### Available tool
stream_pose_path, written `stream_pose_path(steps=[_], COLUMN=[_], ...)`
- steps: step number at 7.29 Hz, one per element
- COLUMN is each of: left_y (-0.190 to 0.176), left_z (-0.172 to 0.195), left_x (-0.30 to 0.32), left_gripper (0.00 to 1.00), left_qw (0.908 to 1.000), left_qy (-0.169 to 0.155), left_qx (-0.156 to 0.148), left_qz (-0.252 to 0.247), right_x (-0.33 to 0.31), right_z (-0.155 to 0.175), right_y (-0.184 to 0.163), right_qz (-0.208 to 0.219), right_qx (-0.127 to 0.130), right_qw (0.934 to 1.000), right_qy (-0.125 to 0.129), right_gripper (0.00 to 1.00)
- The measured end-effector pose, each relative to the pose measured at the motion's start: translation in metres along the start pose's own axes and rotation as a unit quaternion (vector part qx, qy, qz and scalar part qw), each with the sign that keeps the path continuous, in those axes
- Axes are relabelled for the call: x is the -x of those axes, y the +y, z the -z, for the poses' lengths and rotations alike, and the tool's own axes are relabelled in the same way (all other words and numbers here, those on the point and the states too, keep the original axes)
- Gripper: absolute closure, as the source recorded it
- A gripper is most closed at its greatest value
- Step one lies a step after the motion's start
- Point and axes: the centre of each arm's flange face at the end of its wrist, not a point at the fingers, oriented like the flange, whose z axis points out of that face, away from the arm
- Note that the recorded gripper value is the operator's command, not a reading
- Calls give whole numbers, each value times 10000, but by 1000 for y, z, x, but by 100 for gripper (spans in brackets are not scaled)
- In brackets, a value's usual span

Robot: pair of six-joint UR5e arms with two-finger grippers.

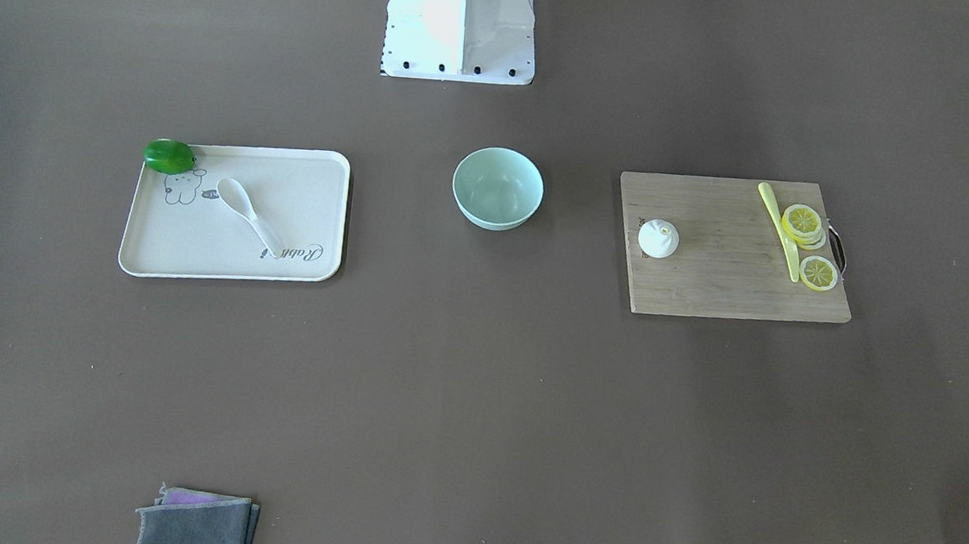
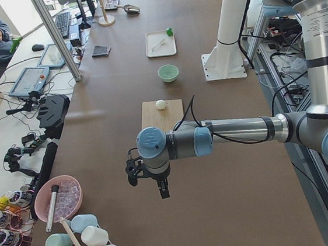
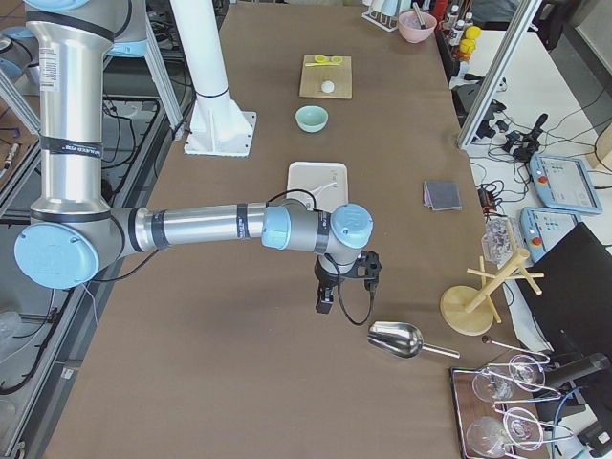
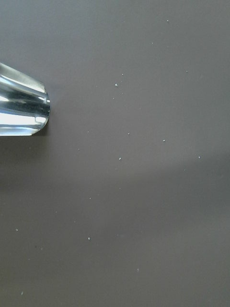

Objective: Put spoon and bun in bowl

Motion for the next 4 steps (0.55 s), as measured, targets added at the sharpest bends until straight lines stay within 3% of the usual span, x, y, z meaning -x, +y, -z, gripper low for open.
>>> stream_pose_path(steps=[2, 4], left_y=[-7, -15], left_z=[-1, -4], left_x=[-13, -29], left_gripper=[3, 2], left_qw=[9999, 9997], left_qy=[-1, -2], left_qx=[11, 40], left_qz=[-128, -245], right_x=[42, 103], right_z=[-21, -52], right_y=[-7, -10], right_qz=[207, 972], right_qx=[-20, -194], right_qw=[9998, 9950], right_qy=[-5, -134], right_gripper=[0, 0])
